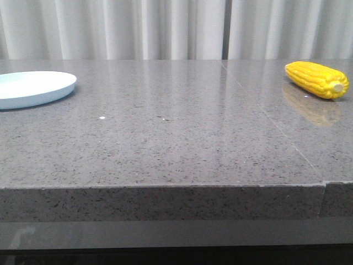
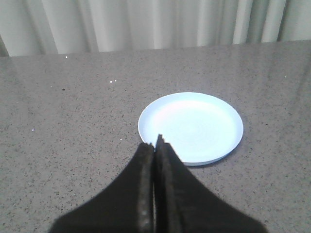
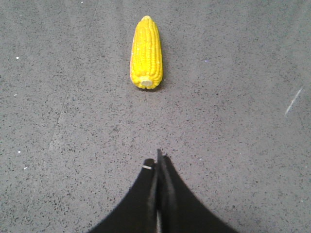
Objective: Place corn on plate with both arms
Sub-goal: 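Move the left gripper forward toward the white plate, opening it, then lower the left gripper onto the plate rim and close on it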
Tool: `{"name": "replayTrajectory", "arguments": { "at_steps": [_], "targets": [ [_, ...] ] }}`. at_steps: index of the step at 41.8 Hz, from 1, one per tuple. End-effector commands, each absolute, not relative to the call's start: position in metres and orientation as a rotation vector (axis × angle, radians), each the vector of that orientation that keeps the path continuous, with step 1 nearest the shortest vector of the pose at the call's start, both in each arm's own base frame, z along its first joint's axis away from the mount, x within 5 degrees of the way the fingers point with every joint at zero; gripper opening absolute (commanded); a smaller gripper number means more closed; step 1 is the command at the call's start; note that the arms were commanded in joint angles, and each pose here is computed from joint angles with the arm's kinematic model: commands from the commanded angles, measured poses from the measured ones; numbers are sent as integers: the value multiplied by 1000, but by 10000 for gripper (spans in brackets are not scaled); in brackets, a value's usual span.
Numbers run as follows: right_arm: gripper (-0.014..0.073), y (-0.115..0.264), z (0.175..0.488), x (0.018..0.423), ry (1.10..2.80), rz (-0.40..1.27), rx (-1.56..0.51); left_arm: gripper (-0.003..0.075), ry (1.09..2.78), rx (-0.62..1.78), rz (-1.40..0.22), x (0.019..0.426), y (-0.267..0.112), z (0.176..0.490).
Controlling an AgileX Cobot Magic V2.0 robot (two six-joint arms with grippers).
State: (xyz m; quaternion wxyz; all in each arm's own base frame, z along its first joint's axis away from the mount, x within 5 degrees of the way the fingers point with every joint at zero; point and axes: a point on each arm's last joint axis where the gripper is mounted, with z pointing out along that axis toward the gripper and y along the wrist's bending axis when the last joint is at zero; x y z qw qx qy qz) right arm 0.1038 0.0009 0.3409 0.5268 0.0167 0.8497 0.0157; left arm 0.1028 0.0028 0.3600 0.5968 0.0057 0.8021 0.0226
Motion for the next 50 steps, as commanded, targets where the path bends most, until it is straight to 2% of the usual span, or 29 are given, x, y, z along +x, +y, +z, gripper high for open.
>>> {"name": "replayTrajectory", "arguments": {
  "at_steps": [1,9,11,14,15,16,19,22,25,37,50],
  "targets": [
    [-68,0,356,108,1941,18,34,-20,1789,11,45,109,2,371],
    [-60,0,356,108,1941,18,34,-15,1821,11,44,114,2,368],
    [-29,0,356,108,1942,18,34,2,1829,11,44,116,2,367],
    [83,0,356,108,1942,18,34,80,1841,12,44,119,2,365],
    [139,0,356,108,1943,18,34,141,1844,12,44,120,2,365],
    [171,0,356,108,1943,18,34,169,1849,12,44,121,2,364],
    [354,0,356,108,1943,18,34,337,1852,12,44,121,2,364],
    [502,0,356,108,1940,18,34,462,1845,12,44,122,2,365],
    [564,0,356,108,1940,18,34,496,1838,12,44,122,2,365],
    [561,0,356,108,1940,18,34,494,1879,21,62,131,3,365],
    [561,0,356,108,1940,18,34,494,2062,56,119,196,6,362]
  ]
}}
